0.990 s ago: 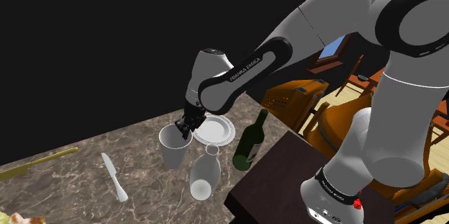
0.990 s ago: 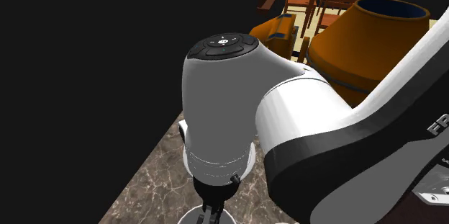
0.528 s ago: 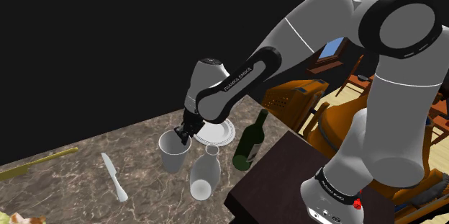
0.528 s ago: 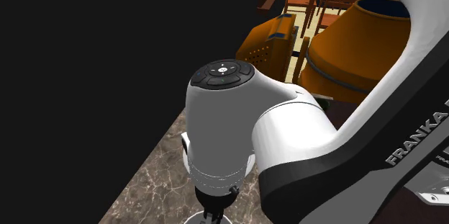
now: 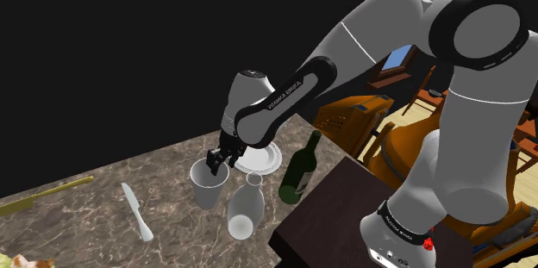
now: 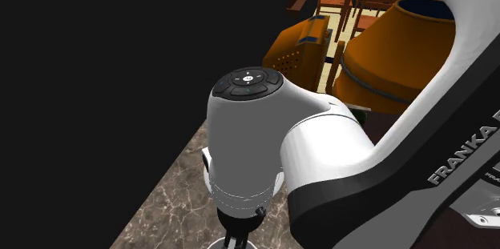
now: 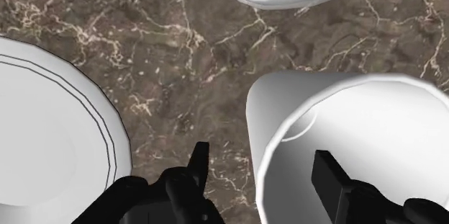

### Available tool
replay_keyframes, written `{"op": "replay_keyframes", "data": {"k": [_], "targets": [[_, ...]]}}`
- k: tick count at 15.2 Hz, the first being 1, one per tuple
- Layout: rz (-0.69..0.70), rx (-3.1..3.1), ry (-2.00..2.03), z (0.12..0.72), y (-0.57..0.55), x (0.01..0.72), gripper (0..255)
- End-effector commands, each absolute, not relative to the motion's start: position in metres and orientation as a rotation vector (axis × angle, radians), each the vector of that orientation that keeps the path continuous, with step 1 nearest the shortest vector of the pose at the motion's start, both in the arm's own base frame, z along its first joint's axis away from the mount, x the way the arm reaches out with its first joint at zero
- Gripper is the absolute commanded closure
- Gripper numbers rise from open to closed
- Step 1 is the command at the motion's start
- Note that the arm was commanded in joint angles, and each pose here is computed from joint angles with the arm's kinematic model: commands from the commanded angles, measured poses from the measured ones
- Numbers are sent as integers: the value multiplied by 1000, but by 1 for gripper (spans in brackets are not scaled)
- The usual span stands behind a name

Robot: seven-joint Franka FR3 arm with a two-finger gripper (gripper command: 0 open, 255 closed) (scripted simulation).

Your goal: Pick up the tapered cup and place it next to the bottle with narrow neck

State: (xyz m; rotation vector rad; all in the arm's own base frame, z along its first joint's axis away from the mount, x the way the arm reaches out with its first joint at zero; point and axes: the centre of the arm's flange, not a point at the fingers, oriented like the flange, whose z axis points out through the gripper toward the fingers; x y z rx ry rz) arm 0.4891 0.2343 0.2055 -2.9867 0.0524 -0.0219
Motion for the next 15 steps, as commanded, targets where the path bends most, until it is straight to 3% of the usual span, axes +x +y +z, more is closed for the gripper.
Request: {"op": "replay_keyframes", "data": {"k": [1, 4, 8, 15], "targets": [[-22, -2987, 52, 206, 234, 489, 0], [-22, -2987, 52, 206, 234, 489, 0], [-22, -2987, 52, 255, 227, 488, 0], [-22, -2987, 52, 255, 227, 488, 0]]}}
